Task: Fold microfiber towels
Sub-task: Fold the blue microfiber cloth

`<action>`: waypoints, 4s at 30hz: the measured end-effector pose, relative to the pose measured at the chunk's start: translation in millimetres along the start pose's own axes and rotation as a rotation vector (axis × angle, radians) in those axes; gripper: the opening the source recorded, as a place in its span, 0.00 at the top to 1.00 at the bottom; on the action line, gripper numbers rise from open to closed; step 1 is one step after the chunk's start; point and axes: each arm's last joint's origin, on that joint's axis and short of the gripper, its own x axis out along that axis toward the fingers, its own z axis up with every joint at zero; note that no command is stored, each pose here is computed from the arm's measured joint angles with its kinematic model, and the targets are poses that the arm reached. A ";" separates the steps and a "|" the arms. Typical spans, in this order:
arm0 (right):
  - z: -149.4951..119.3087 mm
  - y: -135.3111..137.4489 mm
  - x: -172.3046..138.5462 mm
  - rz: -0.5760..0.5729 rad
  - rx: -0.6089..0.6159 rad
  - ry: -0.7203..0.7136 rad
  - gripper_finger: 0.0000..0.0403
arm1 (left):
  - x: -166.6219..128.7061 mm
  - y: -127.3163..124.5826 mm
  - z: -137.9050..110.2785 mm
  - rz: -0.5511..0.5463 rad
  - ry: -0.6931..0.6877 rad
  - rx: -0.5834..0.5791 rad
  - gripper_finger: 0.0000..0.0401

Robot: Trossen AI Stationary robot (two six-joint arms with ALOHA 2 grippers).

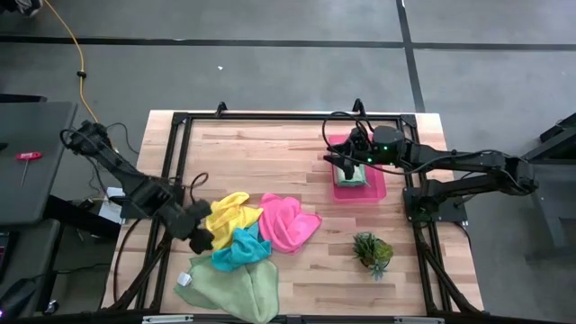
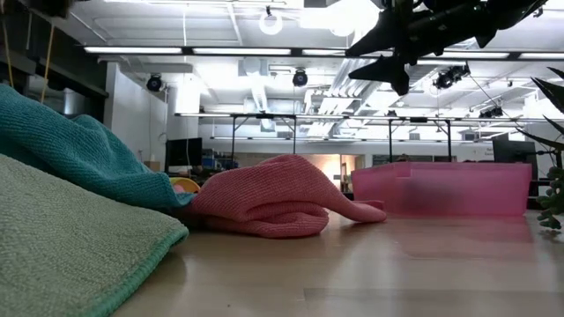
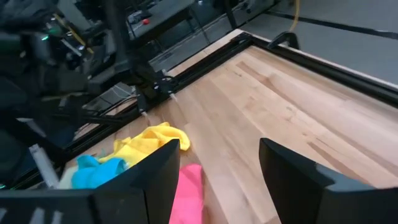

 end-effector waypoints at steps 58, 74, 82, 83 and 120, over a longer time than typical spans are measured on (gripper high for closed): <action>-1.8 -3.8 -0.1 -0.086 0.006 -0.003 0.48 | -22.6 -15.9 30.1 0.043 -0.102 0.089 1.00; -1.4 -4.9 -0.2 -0.120 0.051 -0.021 0.48 | -191.7 -39.1 166.0 0.166 -0.703 0.446 1.00; -1.9 -3.5 -0.1 -0.091 0.108 -0.010 0.48 | -199.1 -45.5 188.9 0.241 -0.702 0.547 1.00; -2.0 -3.4 -0.1 -0.087 0.112 -0.008 0.48 | -193.0 -45.9 189.9 0.241 -0.680 0.555 1.00; -56.4 17.8 156.6 0.014 -0.501 0.425 0.48 | -42.9 12.8 208.1 0.207 -0.533 0.237 1.00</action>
